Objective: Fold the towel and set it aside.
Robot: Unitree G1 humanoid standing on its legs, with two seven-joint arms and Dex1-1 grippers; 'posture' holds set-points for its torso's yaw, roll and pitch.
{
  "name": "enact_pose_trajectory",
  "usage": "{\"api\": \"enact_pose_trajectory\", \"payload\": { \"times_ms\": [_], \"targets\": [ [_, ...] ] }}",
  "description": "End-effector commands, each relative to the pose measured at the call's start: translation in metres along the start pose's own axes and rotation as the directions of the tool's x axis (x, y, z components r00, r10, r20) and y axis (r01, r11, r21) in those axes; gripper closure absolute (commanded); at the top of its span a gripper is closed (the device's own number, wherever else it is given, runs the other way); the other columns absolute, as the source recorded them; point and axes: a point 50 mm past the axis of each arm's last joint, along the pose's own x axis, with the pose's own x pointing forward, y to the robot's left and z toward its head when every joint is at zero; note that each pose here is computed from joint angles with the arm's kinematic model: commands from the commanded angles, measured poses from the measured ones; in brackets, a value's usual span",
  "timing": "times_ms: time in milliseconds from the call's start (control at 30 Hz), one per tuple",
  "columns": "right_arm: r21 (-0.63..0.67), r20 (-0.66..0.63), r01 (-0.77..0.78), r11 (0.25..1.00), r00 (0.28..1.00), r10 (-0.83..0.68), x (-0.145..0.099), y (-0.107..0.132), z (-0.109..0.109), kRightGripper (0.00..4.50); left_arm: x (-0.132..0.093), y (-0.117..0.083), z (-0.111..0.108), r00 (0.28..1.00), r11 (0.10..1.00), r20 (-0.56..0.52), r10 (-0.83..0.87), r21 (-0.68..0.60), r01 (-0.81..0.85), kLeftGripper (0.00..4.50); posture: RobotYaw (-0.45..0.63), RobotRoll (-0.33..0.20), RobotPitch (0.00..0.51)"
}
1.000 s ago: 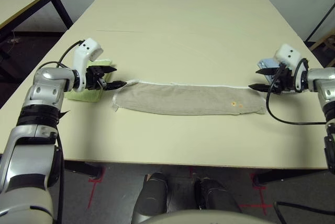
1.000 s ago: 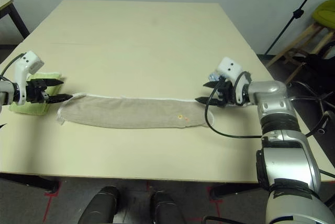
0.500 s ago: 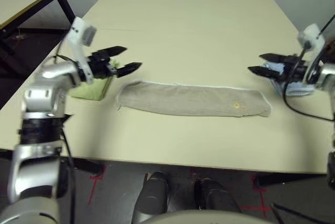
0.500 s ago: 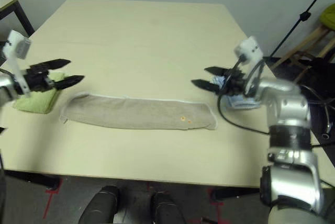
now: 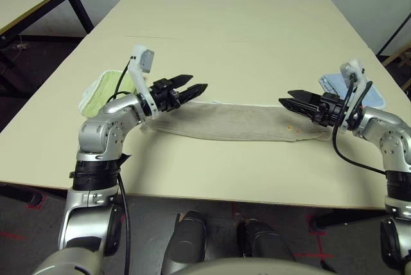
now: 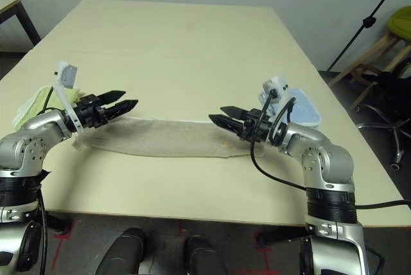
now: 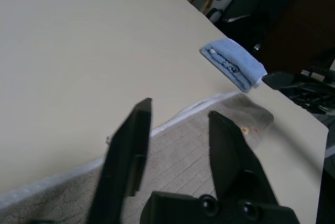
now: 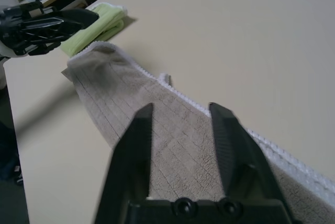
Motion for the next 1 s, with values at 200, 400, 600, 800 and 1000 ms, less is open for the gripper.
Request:
{"api": "enact_pose_trajectory", "payload": {
  "times_ms": [200, 400, 600, 800, 1000],
  "targets": [
    [-0.011, -0.052, -0.004, 1.000, 0.999, 0.003, -0.008, -0.004, -0.008, 4.50, -0.001, 0.002, -0.016, 0.993, 1.000, -0.115, -0.024, -0.006, 0.024, 4.46, 0.17, 0.000, 0.130],
    [-0.102, -0.174, 0.089, 0.991, 0.979, -0.106, -0.015, -0.019, -0.037, 4.50, -0.019, 0.027, -0.047, 0.955, 0.993, -0.278, 0.104, 0.084, -0.084, 4.46, 0.17, 0.000, 0.132],
    [-0.134, -0.275, 0.153, 0.979, 0.944, -0.185, -0.024, -0.028, -0.074, 4.50, -0.041, 0.045, -0.072, 0.907, 0.977, -0.366, 0.208, 0.111, -0.180, 4.46, 0.16, 0.000, 0.139],
    [-0.195, -0.346, 0.181, 0.964, 0.907, -0.240, -0.027, -0.042, -0.088, 4.50, -0.051, 0.053, -0.082, 0.884, 0.971, -0.402, 0.238, 0.127, -0.204, 4.46, 0.17, 0.000, 0.144],
    [-0.248, -0.399, 0.205, 0.947, 0.869, -0.293, -0.034, -0.055, -0.091, 4.50, -0.064, 0.064, -0.077, 0.877, 0.961, -0.393, 0.277, 0.128, -0.246, 4.46, 0.17, 0.000, 0.143]
  ]
}}
